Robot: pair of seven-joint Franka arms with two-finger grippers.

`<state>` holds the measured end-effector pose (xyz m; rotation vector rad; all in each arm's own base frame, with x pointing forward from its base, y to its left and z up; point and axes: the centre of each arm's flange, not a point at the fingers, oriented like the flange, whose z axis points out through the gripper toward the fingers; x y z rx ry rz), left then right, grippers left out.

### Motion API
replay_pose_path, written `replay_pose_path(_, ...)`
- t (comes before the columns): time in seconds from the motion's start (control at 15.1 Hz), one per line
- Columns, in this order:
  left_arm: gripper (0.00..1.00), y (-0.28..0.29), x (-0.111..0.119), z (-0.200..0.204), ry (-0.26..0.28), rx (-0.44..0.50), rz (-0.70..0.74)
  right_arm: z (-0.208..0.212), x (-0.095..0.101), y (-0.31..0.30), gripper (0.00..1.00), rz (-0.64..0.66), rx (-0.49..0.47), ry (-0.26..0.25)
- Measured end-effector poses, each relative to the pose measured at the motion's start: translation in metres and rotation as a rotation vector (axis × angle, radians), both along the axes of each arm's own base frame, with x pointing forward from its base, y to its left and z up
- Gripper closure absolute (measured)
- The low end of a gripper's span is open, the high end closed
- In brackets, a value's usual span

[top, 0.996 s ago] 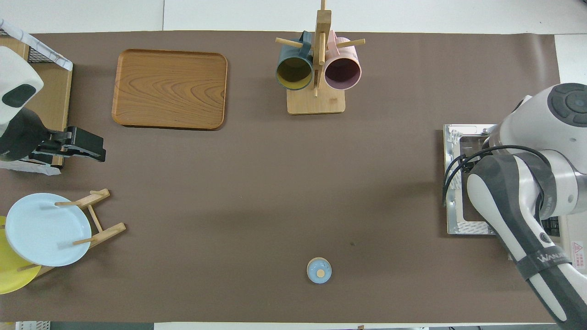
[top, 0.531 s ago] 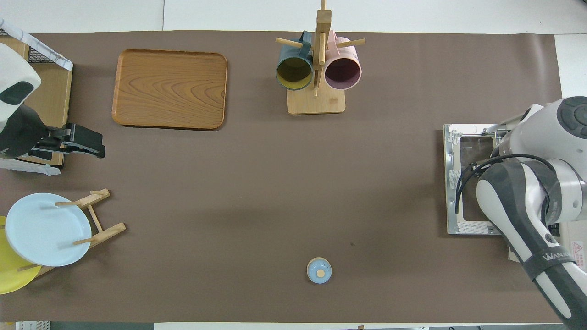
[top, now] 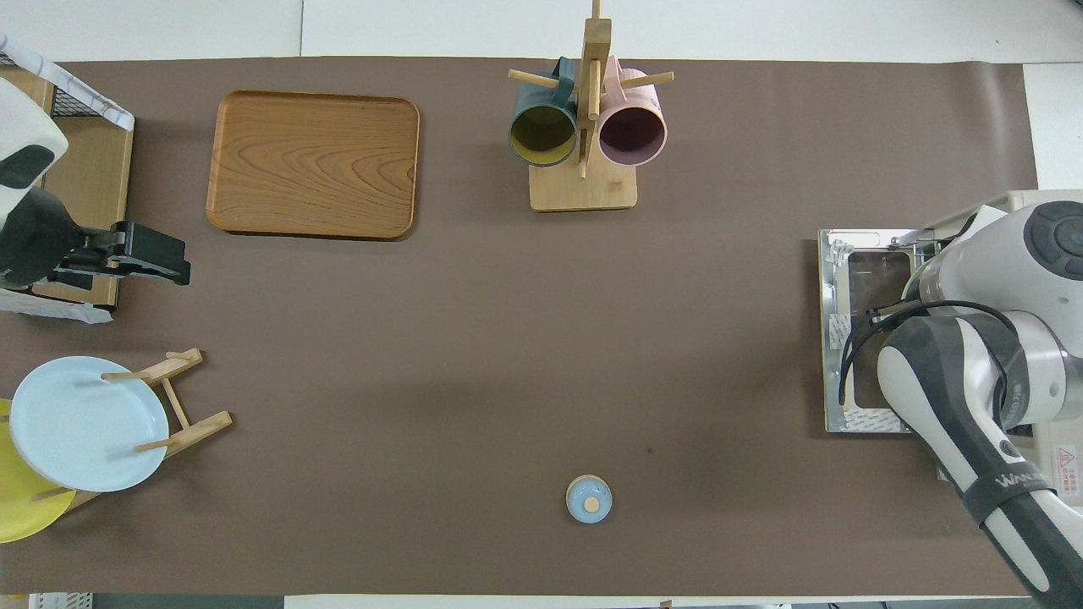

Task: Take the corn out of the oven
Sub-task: 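Grasp the green plate with the right gripper and pull it out, then carry the plate with corn to the table center and lower it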

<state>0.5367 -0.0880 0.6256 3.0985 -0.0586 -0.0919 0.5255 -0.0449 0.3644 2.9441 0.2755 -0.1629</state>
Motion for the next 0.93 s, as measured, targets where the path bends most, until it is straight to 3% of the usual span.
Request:
replay_pose_path(0.07,0.0,0.0,0.0,0.0,0.0,0.0,0.0,0.0,-0.001,-0.001,0.67,0.006,-0.008,0.002)
replay_pose_path(0.27,0.0,0.0,0.0,0.0,-0.001,0.0,0.0,-0.002,-0.005,-0.003,0.96,0.044,-0.053,0.011)
replay_pose_path(0.66,0.0,0.0,0.001,0.001,-0.008,-0.001,0.0,0.014,-0.001,0.024,0.97,0.13,-0.077,0.019)
replay_pose_path(0.8,0.0,0.0,0.001,0.001,-0.009,-0.001,0.0,0.035,0.006,0.067,0.97,0.158,-0.095,0.03)
replay_pose_path(0.93,0.0,0.0,0.001,0.001,-0.009,-0.001,0.001,0.058,0.011,0.128,0.97,0.151,-0.116,0.005)
